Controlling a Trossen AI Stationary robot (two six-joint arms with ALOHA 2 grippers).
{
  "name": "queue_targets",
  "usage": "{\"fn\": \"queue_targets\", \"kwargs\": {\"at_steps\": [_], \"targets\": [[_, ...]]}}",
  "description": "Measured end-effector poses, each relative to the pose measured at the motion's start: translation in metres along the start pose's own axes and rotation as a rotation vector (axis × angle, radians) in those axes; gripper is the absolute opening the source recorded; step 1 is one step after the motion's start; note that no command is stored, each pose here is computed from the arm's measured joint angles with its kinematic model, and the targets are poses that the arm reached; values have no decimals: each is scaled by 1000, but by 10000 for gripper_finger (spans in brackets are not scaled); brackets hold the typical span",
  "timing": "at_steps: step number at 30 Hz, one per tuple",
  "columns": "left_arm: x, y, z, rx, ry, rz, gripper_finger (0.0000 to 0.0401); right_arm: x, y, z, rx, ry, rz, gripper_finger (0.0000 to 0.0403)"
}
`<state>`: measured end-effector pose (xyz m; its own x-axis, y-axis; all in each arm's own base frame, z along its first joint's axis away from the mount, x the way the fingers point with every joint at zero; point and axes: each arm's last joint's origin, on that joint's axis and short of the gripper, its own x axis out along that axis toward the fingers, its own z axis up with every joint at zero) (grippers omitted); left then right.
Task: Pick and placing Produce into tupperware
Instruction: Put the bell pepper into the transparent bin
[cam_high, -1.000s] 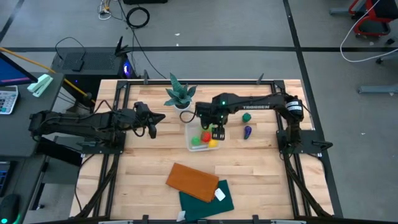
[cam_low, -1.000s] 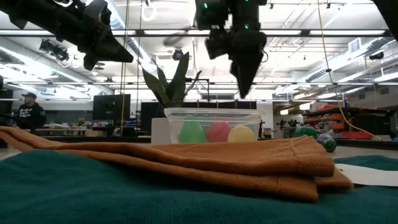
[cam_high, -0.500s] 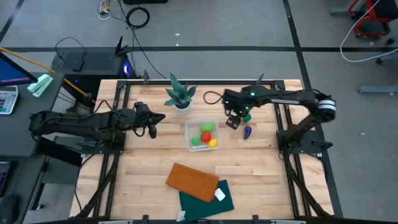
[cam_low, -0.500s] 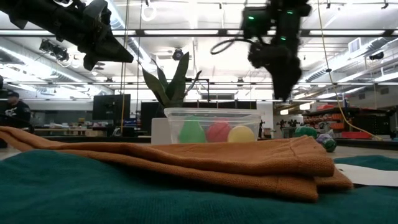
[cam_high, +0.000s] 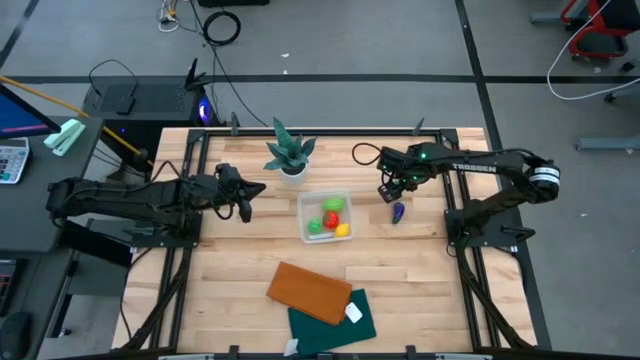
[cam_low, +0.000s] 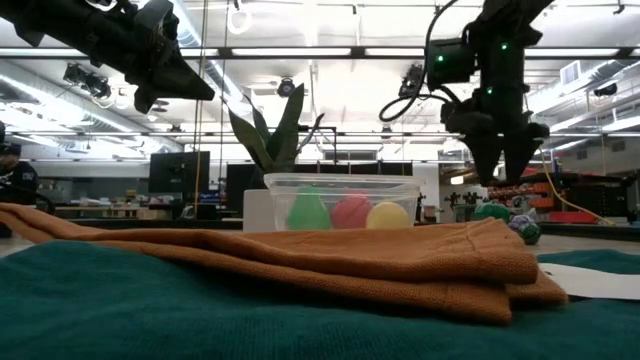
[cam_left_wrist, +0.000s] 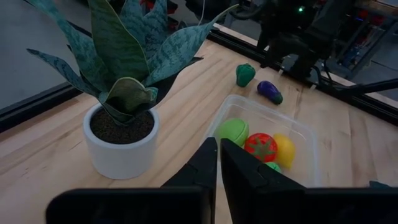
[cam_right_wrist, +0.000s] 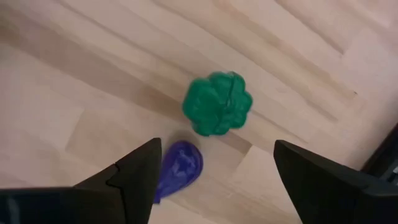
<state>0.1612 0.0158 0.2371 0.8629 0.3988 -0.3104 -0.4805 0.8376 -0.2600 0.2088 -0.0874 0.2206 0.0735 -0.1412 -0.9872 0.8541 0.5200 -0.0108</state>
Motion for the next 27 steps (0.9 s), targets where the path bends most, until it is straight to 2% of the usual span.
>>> {"fn": "queue_targets", "kwargs": {"at_steps": [9,17,27], "targets": [[0,0,0,-21,0,0,33,13,-3,17,104,-4,-6,304],[0,0,0,-21,0,0,23,30,0,23,121,35,-35,302],[0,0,0,-18,0,0,36,53,6,29,154,80,-68,301]]}}
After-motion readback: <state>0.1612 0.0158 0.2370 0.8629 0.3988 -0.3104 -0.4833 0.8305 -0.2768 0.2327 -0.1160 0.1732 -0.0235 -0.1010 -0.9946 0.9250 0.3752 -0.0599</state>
